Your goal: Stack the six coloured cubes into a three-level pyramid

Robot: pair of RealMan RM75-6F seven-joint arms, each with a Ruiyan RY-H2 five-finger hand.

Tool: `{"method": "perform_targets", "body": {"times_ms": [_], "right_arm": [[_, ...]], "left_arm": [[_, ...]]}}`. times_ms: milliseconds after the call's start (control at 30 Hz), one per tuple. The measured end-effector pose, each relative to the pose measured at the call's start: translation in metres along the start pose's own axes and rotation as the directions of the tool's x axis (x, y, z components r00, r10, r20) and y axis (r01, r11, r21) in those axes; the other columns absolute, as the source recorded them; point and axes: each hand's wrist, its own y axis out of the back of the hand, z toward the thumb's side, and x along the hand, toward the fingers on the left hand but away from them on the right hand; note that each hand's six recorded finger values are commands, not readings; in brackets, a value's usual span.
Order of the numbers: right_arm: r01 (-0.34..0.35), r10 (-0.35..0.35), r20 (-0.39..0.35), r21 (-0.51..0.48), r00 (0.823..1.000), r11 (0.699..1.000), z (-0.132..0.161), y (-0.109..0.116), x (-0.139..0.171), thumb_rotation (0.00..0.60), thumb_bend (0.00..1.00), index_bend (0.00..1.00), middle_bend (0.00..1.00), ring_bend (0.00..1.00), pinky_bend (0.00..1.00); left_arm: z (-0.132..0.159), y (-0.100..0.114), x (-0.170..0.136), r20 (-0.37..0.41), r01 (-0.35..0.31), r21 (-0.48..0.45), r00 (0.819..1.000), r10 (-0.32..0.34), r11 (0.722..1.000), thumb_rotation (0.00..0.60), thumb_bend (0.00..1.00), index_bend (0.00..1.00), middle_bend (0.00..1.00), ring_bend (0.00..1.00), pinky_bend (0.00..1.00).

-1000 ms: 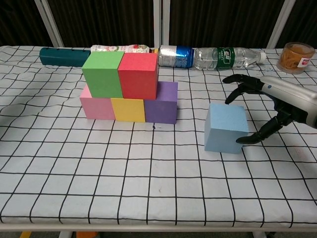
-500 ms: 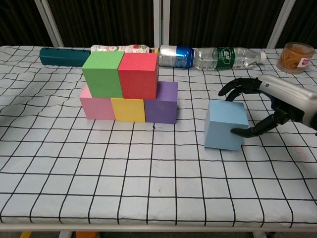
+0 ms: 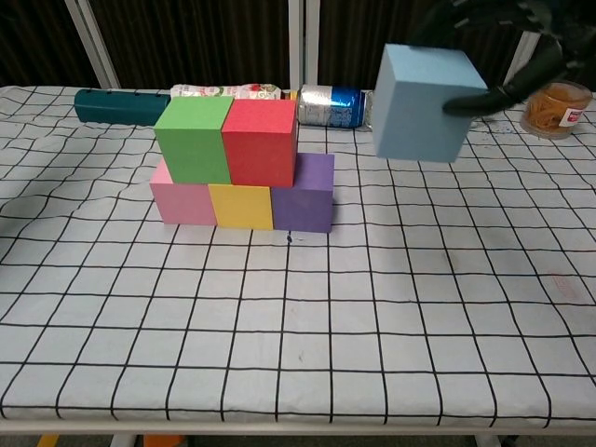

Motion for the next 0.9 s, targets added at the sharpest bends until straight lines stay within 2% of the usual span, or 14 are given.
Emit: {"method": "perform_targets", "body": {"times_ms": [133,267,500,700,900], "right_arm": [[-0.022,0.021,-0.049,-0.013,0.999,1.0,0.024,0.008,-0.03,0.6,0.21,0.3,0.38,0.07,0.01],[-0.054,0.053,-0.08,-0.009,0.995,0.999,0.041,0.005,-0.058,0.6,0.21,0.3,0.38,0.07,0.01],[-0.095,0.095,-0.11,0.004,0.989,0.995,0.064,-0.017,-0.105,0.6,0.21,0.3,0.38,0.07,0.01],[-0.115,0.115,-0.126,0.012,0.985,0.993,0.082,-0.038,-0.131,0.6,0.21,0.3,0.38,0.07,0.01],[-0.099,0.103,-0.13,0.033,0.986,0.995,0.092,-0.043,-0.138,0.6,0.21,0.3,0.38,0.07,0.0]], "left_arm": [[-0.005,-0.002,0.002,-0.027,-0.022,0.051,0.999,0.023,0.998,0.6,0.1,0.13,0.13,0.06,0.06],[-0.013,-0.003,0.001,-0.058,-0.047,0.075,0.997,0.052,0.996,0.6,0.1,0.13,0.13,0.06,0.06],[-0.022,-0.01,-0.006,-0.086,-0.04,0.07,0.995,0.046,0.997,0.6,0.1,0.13,0.13,0.06,0.06],[-0.024,-0.011,-0.009,-0.085,-0.038,0.055,0.995,0.043,0.998,0.6,0.1,0.13,0.13,0.06,0.06],[-0.028,-0.011,-0.012,-0.087,-0.03,0.033,0.996,0.032,0.999,0.6,0.1,0.13,0.13,0.06,0.06]]}}
